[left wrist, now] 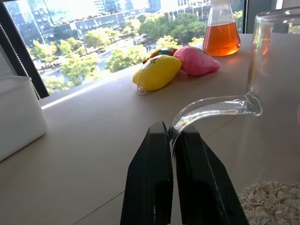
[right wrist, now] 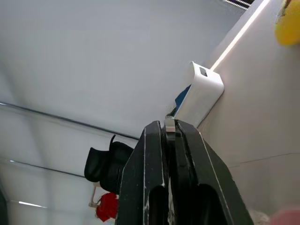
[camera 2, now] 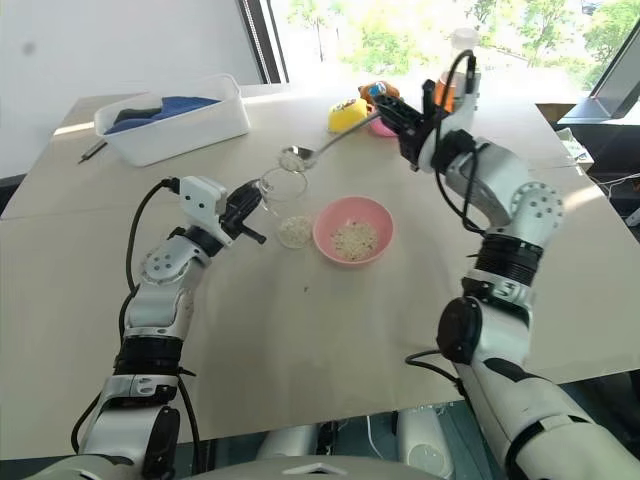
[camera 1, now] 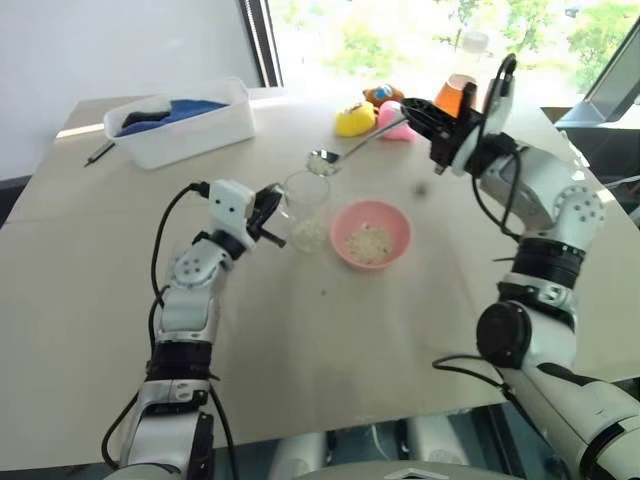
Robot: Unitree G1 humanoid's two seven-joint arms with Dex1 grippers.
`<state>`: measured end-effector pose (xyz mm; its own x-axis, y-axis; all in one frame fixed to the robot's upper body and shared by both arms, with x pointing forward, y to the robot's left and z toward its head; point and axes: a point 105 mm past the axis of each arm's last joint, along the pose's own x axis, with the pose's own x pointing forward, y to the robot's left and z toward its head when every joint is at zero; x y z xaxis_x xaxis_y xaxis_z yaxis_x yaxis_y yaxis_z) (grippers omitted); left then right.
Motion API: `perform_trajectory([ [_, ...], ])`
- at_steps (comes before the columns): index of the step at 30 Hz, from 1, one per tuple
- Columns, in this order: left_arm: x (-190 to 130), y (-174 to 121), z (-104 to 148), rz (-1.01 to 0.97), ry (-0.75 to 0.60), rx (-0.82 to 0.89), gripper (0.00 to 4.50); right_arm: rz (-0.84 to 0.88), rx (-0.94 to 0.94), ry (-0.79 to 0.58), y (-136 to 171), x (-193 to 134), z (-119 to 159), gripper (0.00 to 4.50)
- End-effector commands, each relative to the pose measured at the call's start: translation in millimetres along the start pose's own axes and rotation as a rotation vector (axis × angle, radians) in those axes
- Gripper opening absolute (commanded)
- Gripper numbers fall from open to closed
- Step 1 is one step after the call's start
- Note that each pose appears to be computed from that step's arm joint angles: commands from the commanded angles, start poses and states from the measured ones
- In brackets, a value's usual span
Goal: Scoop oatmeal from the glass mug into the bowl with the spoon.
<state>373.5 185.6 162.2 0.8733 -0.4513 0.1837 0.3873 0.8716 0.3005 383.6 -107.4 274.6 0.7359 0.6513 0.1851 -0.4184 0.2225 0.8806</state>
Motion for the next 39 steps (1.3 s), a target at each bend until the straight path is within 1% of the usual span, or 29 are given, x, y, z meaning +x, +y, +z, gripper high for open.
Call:
perform_trajectory([
  [1,0.8,9.8,17.5,0.024,-0.068,0.017,0.01,0.011,-0.051,-0.034,7.4,-14.9,12.2,0.00],
  [4,0.6,10.7,15.9,0.029,-0.063,0.017,0.01,-0.046,-0.118,-0.018,-1.8,-21.4,12.1,0.00],
  [8,-0.4,11.6,13.4,0.038,-0.056,0.015,0.01,-0.120,-0.311,0.070,-14.0,-23.4,-1.2,0.00],
  [10,-1.1,11.5,12.7,0.039,-0.055,0.015,0.01,-0.128,-0.403,0.100,-13.8,-20.1,-7.2,0.00],
  [14,-3.0,11.5,11.4,0.043,-0.051,0.017,0.01,-0.110,-0.656,0.164,-4.7,-9.1,-20.5,0.00],
  [18,-5.4,12.5,10.9,0.052,-0.050,0.018,0.01,-0.029,-0.951,0.259,11.3,-2.3,-36.4,0.00],
  [21,-7.5,12.4,9.4,0.056,-0.045,0.025,0.01,0.028,-1.156,0.318,17.5,-2.0,-42.7,0.00],
  [23,-8.7,11.8,8.1,0.056,-0.042,0.027,0.01,0.078,-1.242,0.345,24.0,-2.3,-47.0,0.00],
  [27,-9.1,9.9,6.4,0.053,-0.039,0.028,0.01,0.166,-1.352,0.382,37.0,-2.0,-56.1,0.00],
  [31,-8.4,8.0,5.7,0.049,-0.038,0.033,0.01,0.213,-1.499,0.401,42.7,-1.8,-59.3,0.00],
  [33,-8.0,5.7,4.6,0.043,-0.035,0.035,0.01,0.216,-1.475,0.385,42.9,-1.4,-58.5,0.00],
  [36,-7.3,4.3,4.3,0.040,-0.035,0.036,0.01,0.160,-1.211,0.266,44.8,3.8,-40.8,0.00],
  [39,-7.7,3.7,3.8,0.041,-0.035,0.034,0.01,0.114,-1.019,0.103,56.4,13.4,-13.9,0.00],
])
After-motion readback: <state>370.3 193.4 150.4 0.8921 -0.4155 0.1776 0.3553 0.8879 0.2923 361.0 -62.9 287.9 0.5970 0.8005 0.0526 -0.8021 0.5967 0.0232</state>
